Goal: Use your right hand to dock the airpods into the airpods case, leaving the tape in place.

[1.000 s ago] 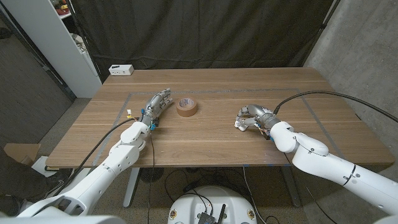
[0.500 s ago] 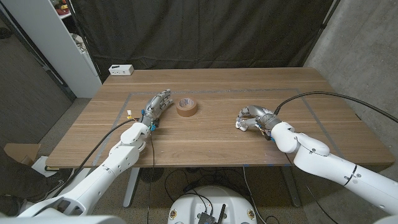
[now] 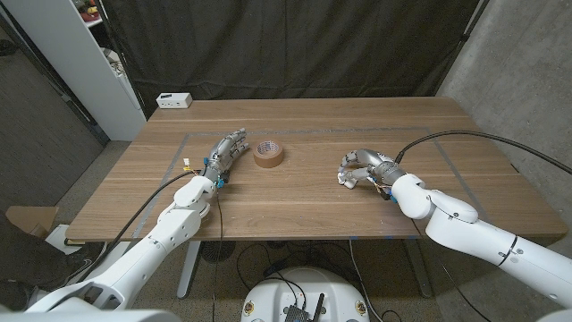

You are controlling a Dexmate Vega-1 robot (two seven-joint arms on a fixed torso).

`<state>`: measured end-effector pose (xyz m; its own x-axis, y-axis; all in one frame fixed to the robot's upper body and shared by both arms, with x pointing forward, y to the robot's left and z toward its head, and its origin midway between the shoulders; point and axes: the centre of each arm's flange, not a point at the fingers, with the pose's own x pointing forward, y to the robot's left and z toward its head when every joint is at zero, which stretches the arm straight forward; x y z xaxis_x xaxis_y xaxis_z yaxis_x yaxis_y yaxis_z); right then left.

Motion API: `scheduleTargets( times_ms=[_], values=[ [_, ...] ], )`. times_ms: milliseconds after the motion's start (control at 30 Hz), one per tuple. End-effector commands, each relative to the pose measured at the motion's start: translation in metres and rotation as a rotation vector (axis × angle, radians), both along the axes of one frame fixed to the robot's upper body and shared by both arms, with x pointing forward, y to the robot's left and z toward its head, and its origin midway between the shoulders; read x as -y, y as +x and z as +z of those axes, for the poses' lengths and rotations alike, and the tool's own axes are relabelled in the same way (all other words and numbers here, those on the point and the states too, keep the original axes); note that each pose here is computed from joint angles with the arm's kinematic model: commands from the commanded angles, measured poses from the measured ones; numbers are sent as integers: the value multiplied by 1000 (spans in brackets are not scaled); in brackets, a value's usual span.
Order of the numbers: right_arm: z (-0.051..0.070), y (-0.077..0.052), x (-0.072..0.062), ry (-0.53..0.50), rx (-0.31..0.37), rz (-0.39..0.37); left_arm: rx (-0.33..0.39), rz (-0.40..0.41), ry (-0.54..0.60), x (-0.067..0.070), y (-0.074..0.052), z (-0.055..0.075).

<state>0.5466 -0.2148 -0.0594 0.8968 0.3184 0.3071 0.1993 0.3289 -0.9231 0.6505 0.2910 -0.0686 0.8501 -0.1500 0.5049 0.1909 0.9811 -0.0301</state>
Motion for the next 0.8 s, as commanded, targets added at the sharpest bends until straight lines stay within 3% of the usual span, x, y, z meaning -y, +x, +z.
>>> scheduleTargets(
  times_ms=[33,333,433,667,800],
  values=[
    [2,0,4,-35,18,40,-6,2,-2,0,2,-1],
    [6,4,3,-43,4,40,-6,1,-4,0,2,-1],
    [9,-1,1,-34,-4,30,-7,5,-1,0,2,0],
    [14,-22,-20,-43,-35,-49,0,6,2,-3,3,4],
    [13,-25,-31,-33,-36,-72,-6,2,12,-2,7,7]
  ],
)
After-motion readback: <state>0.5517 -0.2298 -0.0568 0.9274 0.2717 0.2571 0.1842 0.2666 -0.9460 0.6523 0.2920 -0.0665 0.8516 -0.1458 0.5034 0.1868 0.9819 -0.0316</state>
